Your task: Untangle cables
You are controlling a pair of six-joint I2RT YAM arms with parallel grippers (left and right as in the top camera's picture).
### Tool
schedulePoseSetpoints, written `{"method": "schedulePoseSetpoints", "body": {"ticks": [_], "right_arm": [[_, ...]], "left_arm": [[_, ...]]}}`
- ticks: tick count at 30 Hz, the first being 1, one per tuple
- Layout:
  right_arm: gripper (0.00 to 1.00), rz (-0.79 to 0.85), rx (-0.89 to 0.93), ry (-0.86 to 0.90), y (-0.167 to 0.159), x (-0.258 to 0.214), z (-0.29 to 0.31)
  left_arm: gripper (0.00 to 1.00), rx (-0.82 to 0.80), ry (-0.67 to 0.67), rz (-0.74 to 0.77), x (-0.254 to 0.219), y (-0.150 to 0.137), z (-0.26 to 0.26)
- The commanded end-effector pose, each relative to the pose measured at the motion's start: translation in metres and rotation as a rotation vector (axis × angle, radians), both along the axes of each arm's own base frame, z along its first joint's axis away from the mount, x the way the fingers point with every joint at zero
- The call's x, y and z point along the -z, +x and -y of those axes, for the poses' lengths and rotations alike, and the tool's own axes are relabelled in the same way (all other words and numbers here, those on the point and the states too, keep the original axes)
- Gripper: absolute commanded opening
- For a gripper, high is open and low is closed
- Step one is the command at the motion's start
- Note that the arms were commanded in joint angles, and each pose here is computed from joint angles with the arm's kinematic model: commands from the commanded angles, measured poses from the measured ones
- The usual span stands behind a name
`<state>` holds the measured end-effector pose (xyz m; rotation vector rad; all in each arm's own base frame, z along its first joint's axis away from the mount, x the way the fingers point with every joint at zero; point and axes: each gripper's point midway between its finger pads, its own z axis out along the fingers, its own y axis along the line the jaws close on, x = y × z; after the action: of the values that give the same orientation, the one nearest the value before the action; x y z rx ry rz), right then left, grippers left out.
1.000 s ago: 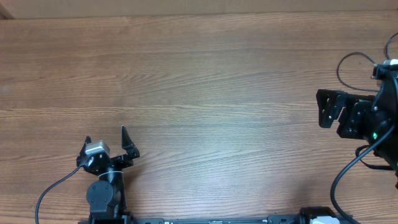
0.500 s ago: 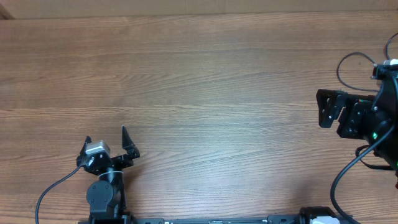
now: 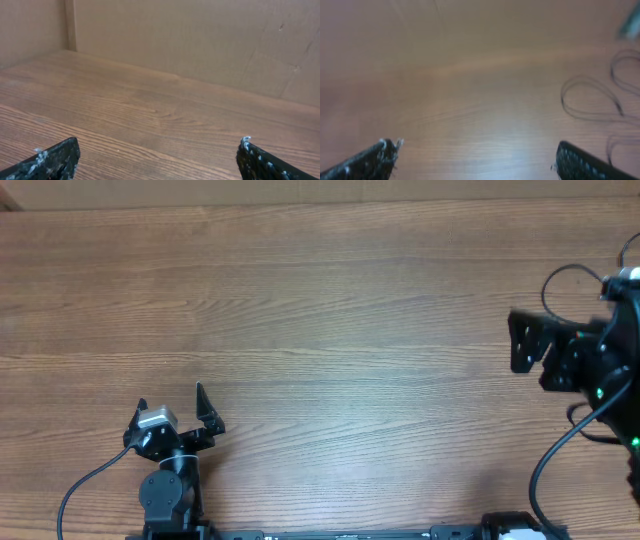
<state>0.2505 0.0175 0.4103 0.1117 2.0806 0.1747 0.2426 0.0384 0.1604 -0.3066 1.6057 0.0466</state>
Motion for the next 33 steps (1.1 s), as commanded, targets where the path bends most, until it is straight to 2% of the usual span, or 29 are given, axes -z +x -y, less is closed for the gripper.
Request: {"method": "schedulePoseSetpoints", "body": {"ticks": [1,9,15,23,33], "right_arm": [[1.0,0.066,-0.025,0.011,-0.001,0.016,-0.005],[1.0,0.321,-0.05,0.027,0.006,0.095,-0.009],[1.0,0.486,-0.039,0.027,0.002,0.127,-0.007],[1.0,0.527,0.089,-0.004,-0.004,0.163,0.016],[1.0,0.614,0.139,-0.01,-0.016,0.175,0.027]], "left_arm": [[1.0,0.017,0.025,0.0,0.0,0.0,0.003],[0.99,0.017,0.025,0.0,0.0,0.0,0.003],[1.0,0.017,0.025,0.0,0.0,0.0,0.003],[1.0,0.017,0.025,0.0,0.0,0.0,0.003],[1.0,0.017,0.025,0.0,0.0,0.0,0.003]]}}
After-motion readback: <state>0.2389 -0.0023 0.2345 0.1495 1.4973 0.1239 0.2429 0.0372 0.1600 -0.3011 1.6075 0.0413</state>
